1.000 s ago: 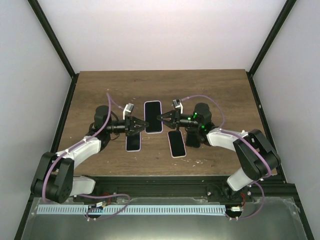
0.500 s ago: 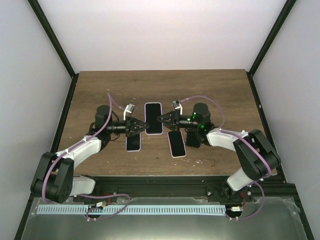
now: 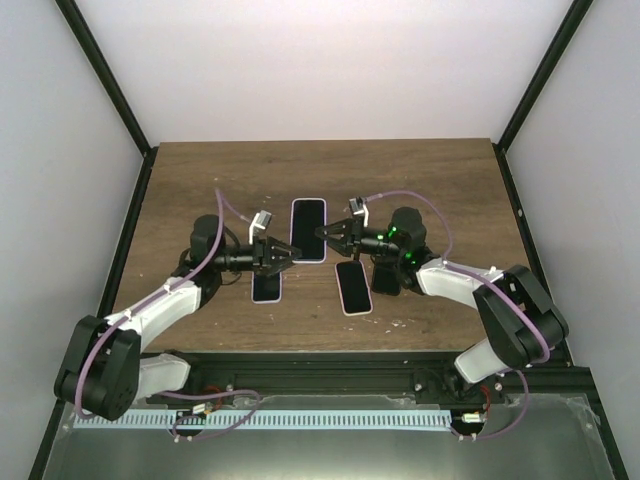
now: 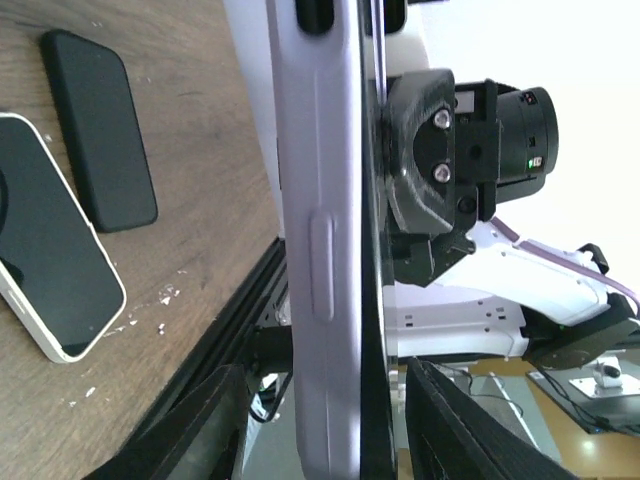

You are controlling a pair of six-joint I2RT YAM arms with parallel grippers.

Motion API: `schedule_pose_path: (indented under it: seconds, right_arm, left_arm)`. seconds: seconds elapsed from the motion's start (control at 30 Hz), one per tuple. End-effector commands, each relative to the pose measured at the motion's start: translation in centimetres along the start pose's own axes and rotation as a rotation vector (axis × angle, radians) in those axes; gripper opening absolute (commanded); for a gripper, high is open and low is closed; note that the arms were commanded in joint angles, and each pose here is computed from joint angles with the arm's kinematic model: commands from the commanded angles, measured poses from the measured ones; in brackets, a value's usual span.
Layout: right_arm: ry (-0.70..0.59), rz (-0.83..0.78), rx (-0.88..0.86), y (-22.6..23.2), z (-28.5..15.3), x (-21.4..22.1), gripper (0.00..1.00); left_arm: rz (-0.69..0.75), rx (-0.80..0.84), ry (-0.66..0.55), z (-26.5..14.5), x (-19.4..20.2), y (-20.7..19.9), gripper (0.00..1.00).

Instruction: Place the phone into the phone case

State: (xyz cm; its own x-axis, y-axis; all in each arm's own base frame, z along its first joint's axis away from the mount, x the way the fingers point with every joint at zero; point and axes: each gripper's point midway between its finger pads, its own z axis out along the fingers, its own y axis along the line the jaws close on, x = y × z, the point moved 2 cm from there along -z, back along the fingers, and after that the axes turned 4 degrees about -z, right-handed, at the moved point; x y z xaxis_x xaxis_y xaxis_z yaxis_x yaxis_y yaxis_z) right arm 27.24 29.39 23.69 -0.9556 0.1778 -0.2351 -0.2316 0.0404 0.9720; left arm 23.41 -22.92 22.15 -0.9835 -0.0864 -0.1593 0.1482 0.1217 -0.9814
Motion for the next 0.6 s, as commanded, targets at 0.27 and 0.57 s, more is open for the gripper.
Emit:
schedule_pose_path:
  seconds: [0.27, 0.57]
  right_arm:
    - [-0.019, -0.076, -0.078, 2.7, 0.0, -0.1, 0.28]
    - [0.038, -0.124, -0.037, 1.8, 0.4, 0.7, 0.12]
  left_arm:
    - [0.016, -0.018, -0.024, 0.2, -0.2, -0.1, 0.02]
    - [0.025, -0.058, -0.029, 0.1, -0.3, 0.5, 0.14]
